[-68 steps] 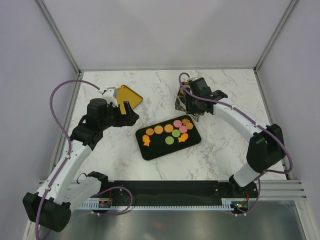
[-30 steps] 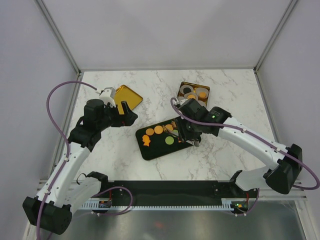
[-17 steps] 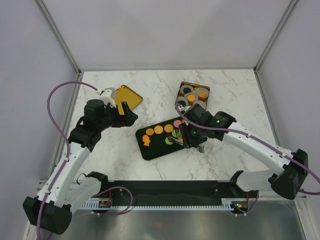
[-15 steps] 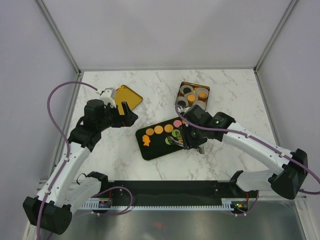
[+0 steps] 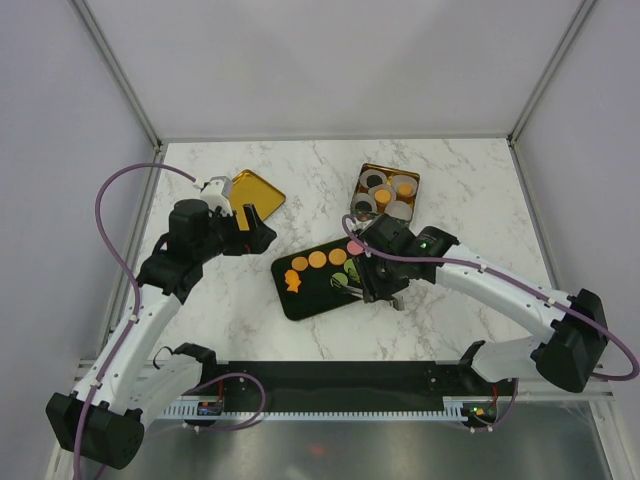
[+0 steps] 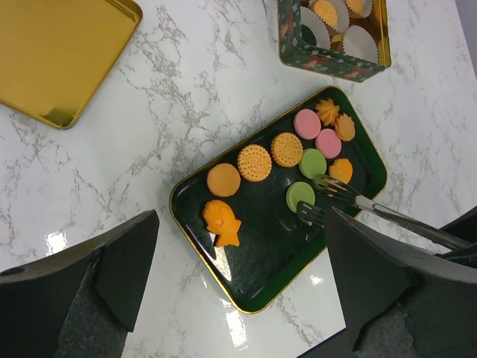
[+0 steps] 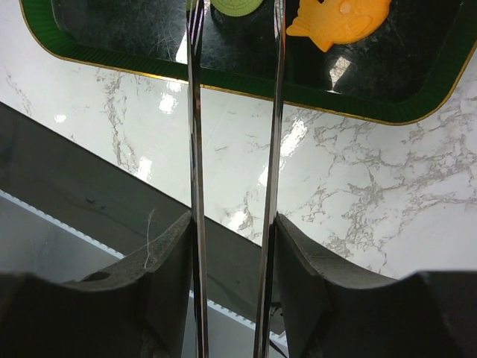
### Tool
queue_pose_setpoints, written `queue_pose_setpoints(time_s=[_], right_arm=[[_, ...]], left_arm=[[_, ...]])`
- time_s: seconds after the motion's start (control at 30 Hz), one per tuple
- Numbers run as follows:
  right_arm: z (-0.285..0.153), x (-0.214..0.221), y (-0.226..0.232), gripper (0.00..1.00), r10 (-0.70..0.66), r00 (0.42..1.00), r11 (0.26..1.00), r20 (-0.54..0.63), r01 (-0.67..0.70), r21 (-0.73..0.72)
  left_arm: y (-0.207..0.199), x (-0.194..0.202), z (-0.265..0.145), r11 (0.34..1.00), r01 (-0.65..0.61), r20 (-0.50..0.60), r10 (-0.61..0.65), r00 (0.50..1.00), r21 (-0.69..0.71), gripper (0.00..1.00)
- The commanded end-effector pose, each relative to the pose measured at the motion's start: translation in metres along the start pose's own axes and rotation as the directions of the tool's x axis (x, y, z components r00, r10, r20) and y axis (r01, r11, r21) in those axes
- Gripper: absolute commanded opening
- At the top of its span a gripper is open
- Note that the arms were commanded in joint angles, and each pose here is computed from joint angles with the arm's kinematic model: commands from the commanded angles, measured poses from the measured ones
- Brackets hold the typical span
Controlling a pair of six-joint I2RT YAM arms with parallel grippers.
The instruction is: Pack the cookies
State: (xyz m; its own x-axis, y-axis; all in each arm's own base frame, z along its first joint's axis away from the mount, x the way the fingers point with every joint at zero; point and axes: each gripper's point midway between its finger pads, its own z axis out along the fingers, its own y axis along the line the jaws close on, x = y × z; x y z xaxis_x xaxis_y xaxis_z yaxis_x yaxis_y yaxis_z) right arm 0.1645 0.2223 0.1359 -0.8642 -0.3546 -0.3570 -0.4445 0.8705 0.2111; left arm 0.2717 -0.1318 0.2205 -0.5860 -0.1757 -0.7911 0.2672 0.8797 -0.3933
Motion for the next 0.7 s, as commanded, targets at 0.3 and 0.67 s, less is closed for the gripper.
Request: queue_pose_setpoints(time_s=[0.3, 0.67], right_arm=[[0.0096, -0.0154, 0.0073, 0.52, -0.042, 0.999, 0.999, 0.029, 0.042, 0.023], [0.007, -0.0175, 0.0105, 0.52, -0.091, 0.996, 0.993, 0.027, 0.088, 0.073]], left_arm=[[-0.0033, -0.0085, 0.0009, 1.0, 0.0, 0.032, -0.001, 0.999, 0.018, 1.0], [-0.0028, -0.0082, 0.0013, 1.0, 0.004, 0.029, -0.004, 1.0, 0.02, 1.0]])
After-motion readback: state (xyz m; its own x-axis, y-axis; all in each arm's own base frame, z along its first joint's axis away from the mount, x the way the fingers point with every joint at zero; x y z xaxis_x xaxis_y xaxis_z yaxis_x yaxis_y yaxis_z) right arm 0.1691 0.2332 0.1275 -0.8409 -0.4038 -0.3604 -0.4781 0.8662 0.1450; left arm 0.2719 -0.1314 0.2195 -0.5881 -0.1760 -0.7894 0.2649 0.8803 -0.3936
